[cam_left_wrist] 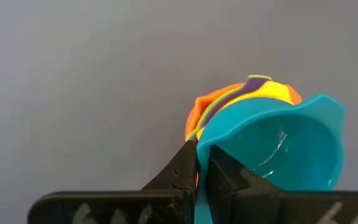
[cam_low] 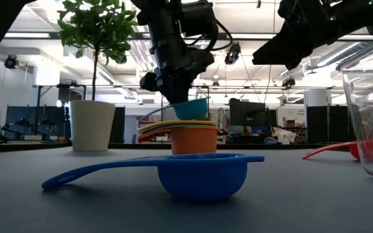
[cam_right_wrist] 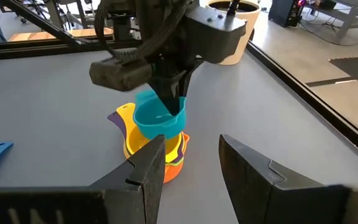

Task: Nest measuring cups in basket
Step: Stack the light blue measuring cup on top of the yellow measuring cup, then stack the red measuring cup on top of the light blue measuring cup

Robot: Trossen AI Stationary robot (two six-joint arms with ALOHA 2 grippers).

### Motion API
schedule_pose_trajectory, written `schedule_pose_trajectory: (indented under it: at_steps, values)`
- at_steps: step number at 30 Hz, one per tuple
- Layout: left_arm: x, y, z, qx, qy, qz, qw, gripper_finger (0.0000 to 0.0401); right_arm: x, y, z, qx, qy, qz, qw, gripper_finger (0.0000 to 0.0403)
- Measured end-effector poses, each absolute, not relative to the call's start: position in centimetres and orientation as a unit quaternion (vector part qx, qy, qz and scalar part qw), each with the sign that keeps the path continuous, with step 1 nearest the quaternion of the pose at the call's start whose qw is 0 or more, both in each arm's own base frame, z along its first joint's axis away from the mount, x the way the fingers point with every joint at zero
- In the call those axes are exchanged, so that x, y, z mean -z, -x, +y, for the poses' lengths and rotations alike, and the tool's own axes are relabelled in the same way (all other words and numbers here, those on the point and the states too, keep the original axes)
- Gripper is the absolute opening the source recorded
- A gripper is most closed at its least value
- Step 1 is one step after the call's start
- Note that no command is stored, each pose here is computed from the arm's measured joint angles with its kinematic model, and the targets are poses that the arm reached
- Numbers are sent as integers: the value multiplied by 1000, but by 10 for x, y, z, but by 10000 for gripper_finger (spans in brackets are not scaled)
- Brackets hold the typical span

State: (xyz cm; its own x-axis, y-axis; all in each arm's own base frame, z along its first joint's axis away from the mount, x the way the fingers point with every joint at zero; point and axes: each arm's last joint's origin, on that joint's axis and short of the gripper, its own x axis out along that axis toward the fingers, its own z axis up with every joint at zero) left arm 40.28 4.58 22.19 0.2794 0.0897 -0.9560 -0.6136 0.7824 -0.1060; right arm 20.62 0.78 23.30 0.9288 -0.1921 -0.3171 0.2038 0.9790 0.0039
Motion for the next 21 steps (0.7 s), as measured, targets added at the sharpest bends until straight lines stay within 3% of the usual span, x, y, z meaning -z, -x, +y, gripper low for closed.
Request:
schedule_pose_trajectory:
  at_steps: [5, 16, 21]
  values:
    - [-215, -402, 46, -237, 229, 562, 759, 25, -233, -206, 8, 101, -18, 160, 982, 139]
    - [-214, -402, 44, -231, 231, 565, 757, 150, -233, -206, 8, 101, -18, 160, 982, 139]
    - [-214, -402, 42, -225, 239, 567, 756, 189, -233, -206, 8, 100, -15, 160, 982, 139]
